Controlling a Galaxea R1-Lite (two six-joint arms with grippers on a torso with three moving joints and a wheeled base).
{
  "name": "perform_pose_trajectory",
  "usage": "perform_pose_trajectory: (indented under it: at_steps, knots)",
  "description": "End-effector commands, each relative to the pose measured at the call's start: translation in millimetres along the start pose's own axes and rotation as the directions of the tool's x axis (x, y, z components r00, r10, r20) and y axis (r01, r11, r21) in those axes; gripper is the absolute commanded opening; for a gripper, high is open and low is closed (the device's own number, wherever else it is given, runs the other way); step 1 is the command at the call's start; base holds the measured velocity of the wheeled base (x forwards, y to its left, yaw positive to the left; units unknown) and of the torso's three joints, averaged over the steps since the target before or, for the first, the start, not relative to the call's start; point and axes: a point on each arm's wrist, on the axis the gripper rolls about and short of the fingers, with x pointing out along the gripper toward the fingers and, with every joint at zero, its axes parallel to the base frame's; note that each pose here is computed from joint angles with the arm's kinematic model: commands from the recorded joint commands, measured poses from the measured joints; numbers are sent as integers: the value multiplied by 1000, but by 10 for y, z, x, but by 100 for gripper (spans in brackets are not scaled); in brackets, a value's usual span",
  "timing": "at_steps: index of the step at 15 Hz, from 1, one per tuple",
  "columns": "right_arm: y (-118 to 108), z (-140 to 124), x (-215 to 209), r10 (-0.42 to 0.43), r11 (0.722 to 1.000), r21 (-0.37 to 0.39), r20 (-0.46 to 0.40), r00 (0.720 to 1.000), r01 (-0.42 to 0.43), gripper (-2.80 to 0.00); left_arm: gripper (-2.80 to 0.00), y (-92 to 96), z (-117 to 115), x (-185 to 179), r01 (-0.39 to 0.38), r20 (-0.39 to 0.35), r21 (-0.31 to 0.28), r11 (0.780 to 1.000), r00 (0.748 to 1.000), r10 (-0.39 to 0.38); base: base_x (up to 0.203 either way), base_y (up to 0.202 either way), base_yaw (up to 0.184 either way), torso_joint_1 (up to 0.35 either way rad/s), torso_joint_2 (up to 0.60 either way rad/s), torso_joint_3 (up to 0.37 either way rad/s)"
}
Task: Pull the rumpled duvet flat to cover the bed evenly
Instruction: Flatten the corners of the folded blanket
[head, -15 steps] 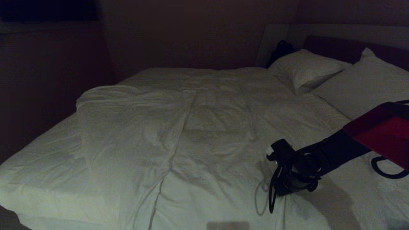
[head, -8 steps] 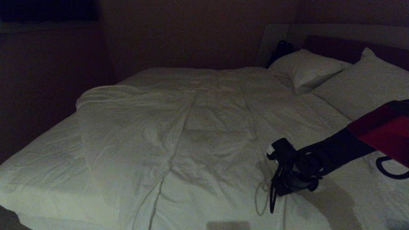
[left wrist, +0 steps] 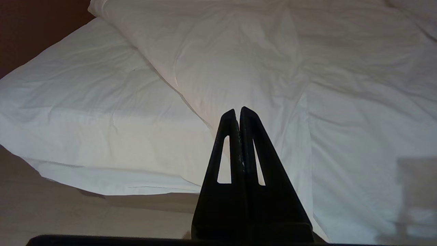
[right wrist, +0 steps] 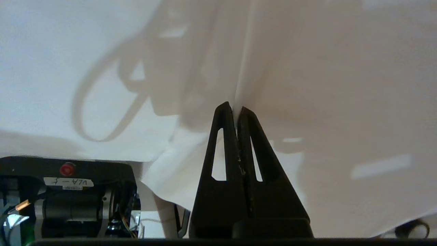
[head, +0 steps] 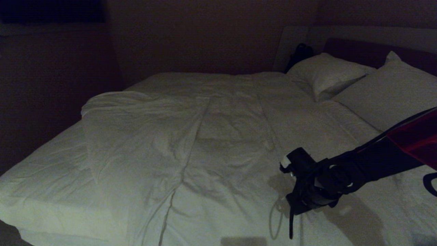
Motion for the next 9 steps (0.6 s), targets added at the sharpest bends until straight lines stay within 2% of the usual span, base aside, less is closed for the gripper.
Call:
perform_pose_trajectory:
  at_steps: [1,4,7,9]
  knots:
    - [14,-14,-40,-1,1000,-8,4,1000,1,-280,-280,0,-1,1,0,-1,0,1000,1000,0,0,0,0,0,0,0]
    - [55,-60,-38,1,1000,-30,-13,1000,-1,-280,-280,0,-1,1,0,-1,0,1000,1000,0,0,0,0,0,0,0]
    - [61,-41,-54,6,1000,-21,3,1000,-6,-280,-280,0,-1,1,0,-1,0,1000,1000,0,0,0,0,0,0,0]
    - [63,-30,-192,43,999,-20,36,998,-42,-280,-280,0,3,0,0,1,0,1000,1000,0,0,0,0,0,0,0]
